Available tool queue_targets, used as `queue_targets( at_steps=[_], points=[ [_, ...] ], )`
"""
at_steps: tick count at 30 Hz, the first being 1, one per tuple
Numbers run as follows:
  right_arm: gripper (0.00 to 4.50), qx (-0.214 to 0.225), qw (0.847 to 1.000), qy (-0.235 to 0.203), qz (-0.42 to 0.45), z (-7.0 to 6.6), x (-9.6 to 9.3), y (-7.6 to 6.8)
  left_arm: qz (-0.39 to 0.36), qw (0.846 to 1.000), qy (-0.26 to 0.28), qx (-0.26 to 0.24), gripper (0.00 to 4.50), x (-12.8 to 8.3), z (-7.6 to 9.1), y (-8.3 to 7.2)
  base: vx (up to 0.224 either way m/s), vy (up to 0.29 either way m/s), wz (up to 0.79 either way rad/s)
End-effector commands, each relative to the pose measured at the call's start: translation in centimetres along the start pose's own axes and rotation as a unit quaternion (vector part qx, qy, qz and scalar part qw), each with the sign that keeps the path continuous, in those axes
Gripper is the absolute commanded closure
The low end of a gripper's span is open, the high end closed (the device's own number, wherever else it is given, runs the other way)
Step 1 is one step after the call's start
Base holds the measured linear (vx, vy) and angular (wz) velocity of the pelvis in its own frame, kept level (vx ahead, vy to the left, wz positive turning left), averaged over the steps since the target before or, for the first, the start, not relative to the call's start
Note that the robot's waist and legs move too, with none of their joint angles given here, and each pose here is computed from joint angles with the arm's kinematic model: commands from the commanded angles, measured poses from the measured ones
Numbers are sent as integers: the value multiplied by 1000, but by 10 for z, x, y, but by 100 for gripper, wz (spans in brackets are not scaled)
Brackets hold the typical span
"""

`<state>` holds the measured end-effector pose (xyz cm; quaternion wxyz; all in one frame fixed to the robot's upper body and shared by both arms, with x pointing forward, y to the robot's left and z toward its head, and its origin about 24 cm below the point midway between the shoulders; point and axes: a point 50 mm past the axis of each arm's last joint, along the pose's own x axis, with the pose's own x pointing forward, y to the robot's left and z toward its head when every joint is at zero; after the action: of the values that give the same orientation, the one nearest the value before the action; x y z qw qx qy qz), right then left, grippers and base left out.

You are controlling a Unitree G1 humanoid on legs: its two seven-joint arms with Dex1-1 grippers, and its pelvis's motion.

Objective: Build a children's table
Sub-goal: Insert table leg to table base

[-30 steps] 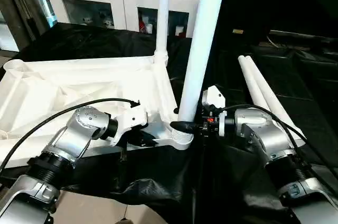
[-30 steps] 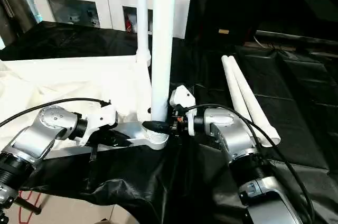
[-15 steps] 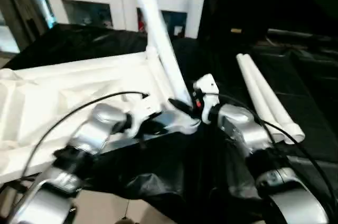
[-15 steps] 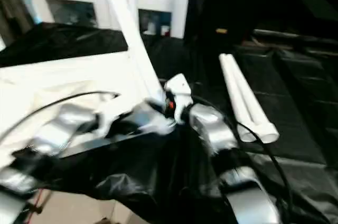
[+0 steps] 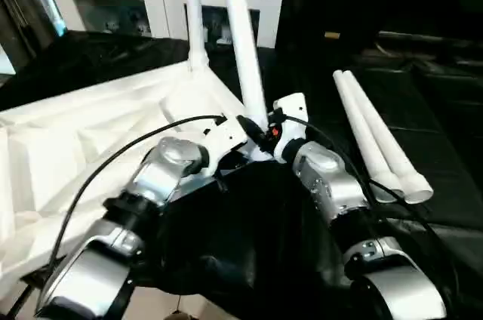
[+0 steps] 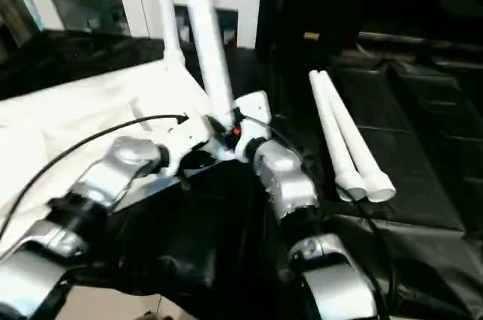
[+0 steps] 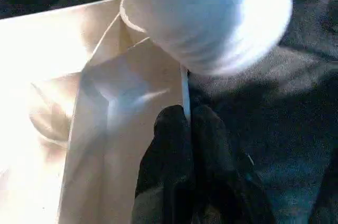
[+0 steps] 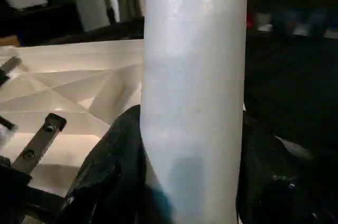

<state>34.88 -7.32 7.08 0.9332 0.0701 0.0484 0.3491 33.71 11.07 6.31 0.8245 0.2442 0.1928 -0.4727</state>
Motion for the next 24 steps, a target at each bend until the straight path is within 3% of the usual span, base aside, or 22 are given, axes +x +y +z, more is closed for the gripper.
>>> queue_targets(
  at_steps=[1,7,15,18,24],
  points=[
    [261,14,1000,23,-8,-12,-11,-7,-47,995,-65,53,450,-6,25,-8,0,0,0],
    [261,9,1000,-21,2,9,-23,-16,-109,989,-58,85,450,-20,11,-18,0,0,0],
    [261,-1,999,-37,13,26,-42,-26,-114,987,-42,101,450,-39,-1,-12,0,0,0],
    [261,-3,999,-36,15,27,-45,-27,-99,990,-47,84,390,-39,-1,-8,0,0,0],
    [261,-2,999,-40,28,30,-49,-22,-95,989,-90,68,354,-48,10,-1,0,0,0]
  ],
)
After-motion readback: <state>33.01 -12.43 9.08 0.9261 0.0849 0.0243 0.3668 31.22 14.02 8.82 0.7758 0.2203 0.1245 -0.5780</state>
